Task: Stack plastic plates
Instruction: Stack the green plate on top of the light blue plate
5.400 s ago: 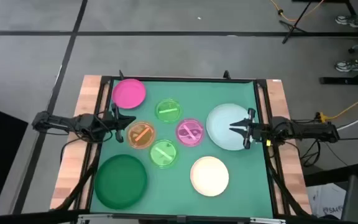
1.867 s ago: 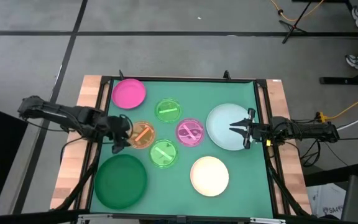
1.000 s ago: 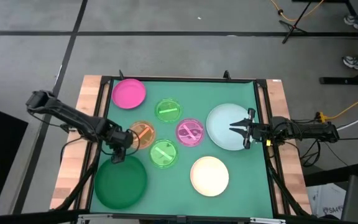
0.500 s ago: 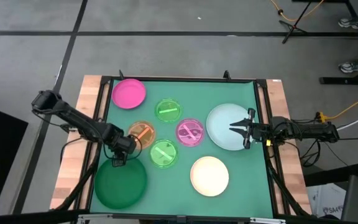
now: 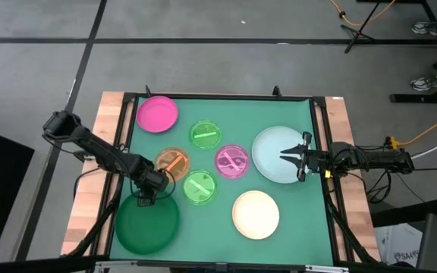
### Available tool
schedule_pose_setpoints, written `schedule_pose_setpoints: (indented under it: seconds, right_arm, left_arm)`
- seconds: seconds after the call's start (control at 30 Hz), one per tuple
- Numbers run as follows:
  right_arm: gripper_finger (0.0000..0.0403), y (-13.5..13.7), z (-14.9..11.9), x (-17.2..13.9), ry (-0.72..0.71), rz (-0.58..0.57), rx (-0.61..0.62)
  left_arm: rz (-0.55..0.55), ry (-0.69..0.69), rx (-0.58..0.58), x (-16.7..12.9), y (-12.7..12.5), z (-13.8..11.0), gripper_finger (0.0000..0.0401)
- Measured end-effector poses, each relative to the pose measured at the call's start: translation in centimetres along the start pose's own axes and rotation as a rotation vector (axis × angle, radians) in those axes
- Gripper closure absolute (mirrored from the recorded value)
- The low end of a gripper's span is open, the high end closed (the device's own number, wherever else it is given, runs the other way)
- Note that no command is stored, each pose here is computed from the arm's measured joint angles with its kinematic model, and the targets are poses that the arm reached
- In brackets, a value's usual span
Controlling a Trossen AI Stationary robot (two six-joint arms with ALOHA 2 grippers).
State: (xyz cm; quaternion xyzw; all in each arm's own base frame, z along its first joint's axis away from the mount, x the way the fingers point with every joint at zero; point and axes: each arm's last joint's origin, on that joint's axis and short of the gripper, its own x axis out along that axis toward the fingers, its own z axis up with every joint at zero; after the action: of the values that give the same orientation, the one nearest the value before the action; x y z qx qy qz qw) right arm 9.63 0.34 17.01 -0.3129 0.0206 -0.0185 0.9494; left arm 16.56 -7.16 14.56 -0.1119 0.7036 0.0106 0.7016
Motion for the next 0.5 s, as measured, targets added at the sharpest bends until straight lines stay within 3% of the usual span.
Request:
schedule_pose_setpoints:
  seconds: [0.5]
  right_arm:
    - [0.0327, 0.00, 0.01, 0.00, -0.001, 0.000, 0.000]
  left_arm:
    - [-0.009, -0.016, 0.056, -0.05, -0.08, 0.14, 0.0347]
